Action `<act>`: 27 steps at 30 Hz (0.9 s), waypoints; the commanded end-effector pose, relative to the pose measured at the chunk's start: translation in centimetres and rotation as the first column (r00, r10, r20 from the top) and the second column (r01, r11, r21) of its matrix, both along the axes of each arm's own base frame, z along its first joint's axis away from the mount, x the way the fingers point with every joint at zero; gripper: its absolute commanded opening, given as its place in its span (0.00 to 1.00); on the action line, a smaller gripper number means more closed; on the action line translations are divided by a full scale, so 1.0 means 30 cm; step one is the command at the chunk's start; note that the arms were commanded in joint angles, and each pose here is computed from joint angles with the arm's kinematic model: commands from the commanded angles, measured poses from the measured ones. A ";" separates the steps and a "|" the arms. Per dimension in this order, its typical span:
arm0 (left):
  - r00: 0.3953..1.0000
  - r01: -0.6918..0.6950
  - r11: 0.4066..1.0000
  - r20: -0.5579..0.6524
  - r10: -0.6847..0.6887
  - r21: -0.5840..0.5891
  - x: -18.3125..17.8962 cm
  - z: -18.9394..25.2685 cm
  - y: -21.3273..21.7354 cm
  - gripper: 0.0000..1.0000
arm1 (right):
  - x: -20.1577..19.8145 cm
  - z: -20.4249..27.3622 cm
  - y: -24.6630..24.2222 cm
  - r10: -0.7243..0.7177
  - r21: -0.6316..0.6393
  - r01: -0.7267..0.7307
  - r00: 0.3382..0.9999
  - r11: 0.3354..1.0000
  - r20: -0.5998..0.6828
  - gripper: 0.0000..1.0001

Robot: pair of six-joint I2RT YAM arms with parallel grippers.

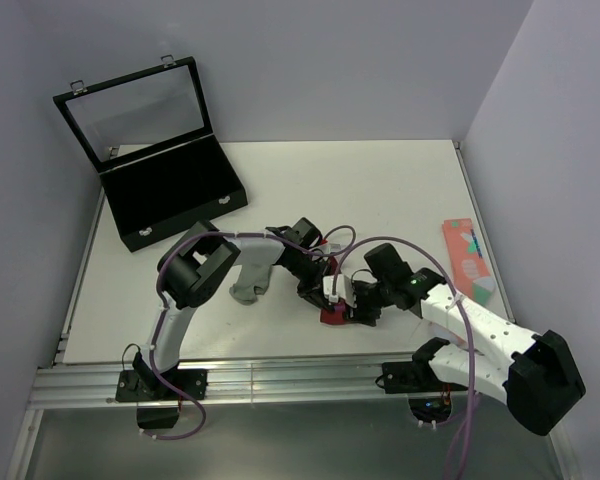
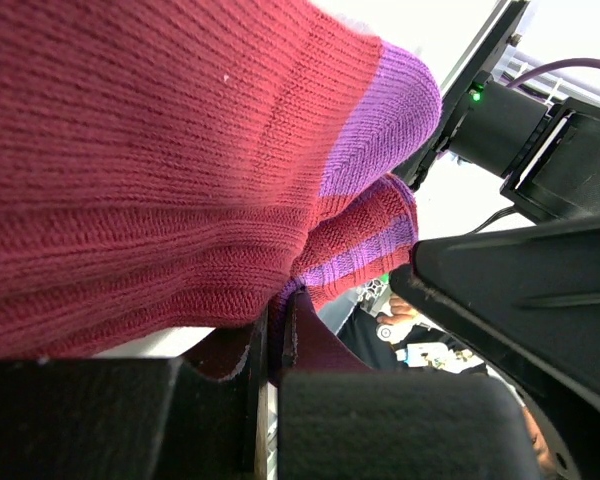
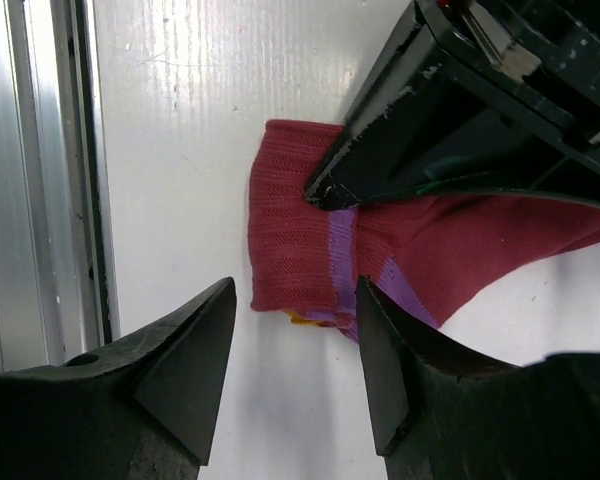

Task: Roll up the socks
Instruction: Roll the sock at the center of the board.

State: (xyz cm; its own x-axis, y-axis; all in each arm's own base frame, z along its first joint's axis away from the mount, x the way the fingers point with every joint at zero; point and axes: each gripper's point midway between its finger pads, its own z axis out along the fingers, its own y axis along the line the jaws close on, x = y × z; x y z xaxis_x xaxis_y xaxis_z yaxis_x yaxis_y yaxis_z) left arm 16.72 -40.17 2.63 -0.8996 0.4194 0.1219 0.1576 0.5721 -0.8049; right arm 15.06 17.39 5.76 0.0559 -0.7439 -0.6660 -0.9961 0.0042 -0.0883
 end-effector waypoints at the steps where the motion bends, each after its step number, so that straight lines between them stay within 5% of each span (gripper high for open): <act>1: 1.000 -0.020 0.978 0.019 0.017 0.208 -0.018 -0.168 0.092 0.00 | 0.000 0.009 0.025 0.018 0.002 -0.018 0.999 1.000 0.045 0.59; 21: 1.000 -0.022 0.983 0.008 0.021 0.182 -0.010 -0.153 0.075 0.00 | 0.023 -0.127 -0.014 -0.007 -0.129 0.021 0.995 0.991 0.104 0.54; 25: 1.000 -0.027 0.988 0.005 0.026 0.155 -0.004 -0.120 0.066 0.00 | 0.034 -0.124 -0.015 -0.009 -0.142 0.024 0.994 0.990 0.109 0.47; 27: 0.999 -0.040 0.991 0.014 0.038 0.130 0.008 -0.102 0.056 0.00 | 0.034 -0.131 -0.016 -0.009 -0.153 0.024 0.995 0.988 0.097 0.34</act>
